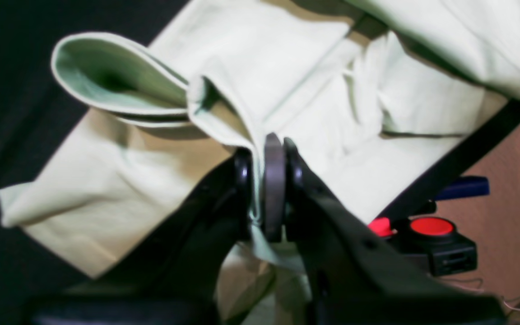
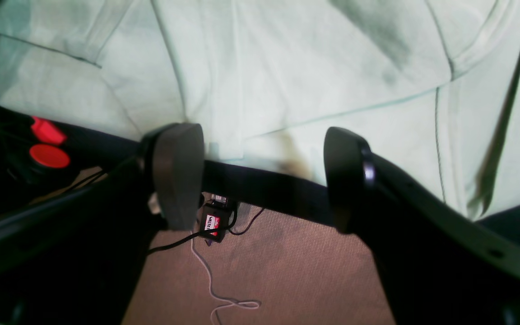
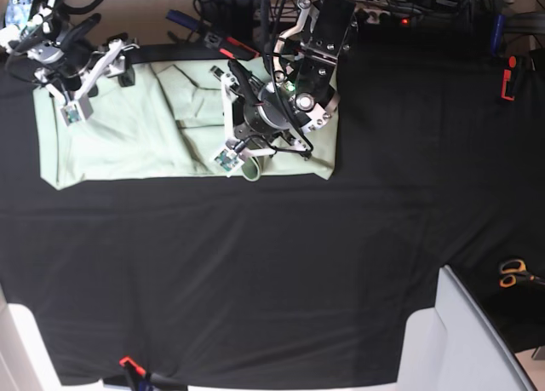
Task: Fold the T-shirt properly
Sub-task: 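Carry the shirt end with the left gripper toward the right gripper, then lower the folded end onto the shirt, open the left gripper and withdraw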
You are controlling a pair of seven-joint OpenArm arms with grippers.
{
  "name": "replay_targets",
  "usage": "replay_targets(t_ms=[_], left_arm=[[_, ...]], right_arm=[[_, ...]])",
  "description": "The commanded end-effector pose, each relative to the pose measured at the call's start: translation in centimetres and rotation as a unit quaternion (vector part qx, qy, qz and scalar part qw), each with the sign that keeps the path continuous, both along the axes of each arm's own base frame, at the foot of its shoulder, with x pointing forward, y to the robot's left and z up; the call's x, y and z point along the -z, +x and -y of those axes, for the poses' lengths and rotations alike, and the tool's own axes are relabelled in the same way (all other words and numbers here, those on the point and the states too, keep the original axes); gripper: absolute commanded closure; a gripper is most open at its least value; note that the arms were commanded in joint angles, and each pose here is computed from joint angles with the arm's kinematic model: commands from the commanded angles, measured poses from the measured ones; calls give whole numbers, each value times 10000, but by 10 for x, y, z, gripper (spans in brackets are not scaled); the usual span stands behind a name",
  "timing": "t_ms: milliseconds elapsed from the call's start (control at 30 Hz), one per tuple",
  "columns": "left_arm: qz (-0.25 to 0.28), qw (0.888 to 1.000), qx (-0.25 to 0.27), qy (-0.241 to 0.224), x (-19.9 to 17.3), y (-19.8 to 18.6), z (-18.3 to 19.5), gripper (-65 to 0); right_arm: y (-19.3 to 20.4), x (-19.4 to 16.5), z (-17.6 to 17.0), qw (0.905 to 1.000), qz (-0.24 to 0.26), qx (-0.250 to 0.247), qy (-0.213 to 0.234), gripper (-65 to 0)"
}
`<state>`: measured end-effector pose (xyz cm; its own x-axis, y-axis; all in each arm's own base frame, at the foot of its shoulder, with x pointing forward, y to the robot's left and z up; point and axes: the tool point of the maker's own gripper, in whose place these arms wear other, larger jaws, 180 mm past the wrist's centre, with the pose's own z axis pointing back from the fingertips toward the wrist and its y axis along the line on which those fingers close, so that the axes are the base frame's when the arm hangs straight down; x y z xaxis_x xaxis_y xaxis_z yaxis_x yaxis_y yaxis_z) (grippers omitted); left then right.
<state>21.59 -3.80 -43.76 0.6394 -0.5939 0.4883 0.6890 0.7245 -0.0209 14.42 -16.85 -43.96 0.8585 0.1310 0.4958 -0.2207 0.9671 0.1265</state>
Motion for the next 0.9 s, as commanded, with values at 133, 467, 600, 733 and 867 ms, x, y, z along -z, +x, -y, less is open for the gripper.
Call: replay_targets(t_ms=[133, 467, 600, 733, 867], left_arm=[[146, 9997, -6, -172, -9, 9, 9, 0], [193, 9995, 153, -192, -12, 10, 18, 0], [84, 9988, 446, -156, -4, 2, 32, 0], [79, 9991, 396, -143, -4, 4, 29, 0], [100, 9991, 379, -146, -5, 6, 28, 0]], right_arm=[[7, -7, 1, 9998, 184, -16, 18, -395], [6, -7, 1, 9998, 177, -16, 18, -395], [5, -7, 1, 9999, 169, -16, 18, -395], [4, -7, 2, 9999, 154, -2, 10, -395], [4, -7, 1, 9999, 161, -11, 12, -395]])
